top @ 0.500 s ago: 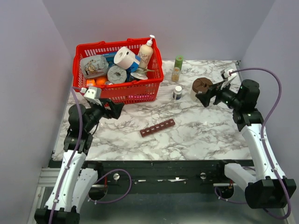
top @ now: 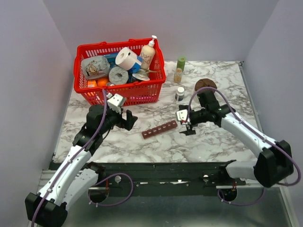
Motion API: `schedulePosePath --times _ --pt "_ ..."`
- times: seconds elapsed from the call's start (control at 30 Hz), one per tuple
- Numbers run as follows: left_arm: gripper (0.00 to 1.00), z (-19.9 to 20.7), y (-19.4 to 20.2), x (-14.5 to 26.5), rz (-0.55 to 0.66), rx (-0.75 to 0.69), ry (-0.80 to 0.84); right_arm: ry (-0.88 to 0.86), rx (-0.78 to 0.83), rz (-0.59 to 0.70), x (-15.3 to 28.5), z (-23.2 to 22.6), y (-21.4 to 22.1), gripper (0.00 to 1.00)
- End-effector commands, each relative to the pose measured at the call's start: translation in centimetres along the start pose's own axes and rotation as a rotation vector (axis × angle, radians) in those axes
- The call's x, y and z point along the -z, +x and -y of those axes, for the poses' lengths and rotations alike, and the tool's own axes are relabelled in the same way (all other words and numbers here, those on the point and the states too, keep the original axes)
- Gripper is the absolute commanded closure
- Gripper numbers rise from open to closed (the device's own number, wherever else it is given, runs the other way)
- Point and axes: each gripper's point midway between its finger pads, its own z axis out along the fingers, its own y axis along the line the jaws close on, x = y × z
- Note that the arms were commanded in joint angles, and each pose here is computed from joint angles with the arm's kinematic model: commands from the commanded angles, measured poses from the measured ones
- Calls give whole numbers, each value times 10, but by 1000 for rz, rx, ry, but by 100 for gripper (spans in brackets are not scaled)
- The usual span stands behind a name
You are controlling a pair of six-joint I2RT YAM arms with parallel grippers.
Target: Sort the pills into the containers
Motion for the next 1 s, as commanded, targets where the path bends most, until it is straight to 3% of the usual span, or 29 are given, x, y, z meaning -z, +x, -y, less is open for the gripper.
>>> schedulePosePath --times 0.0,0.17,0.43,0.97 --pt "1 -8 -3 5 53 -54 -46 -112 226 -76 -25 5 22 0" --pt "1 -10 4 4 42 -60 -52 -183 262 -180 -67 9 45 1" --pt "1 -7 7 2 86 -107 -27 -236 233 -217 -104 6 52 6" --pt "2 -3 7 6 140 -148 1 -254 161 -278 -129 6 66 23"
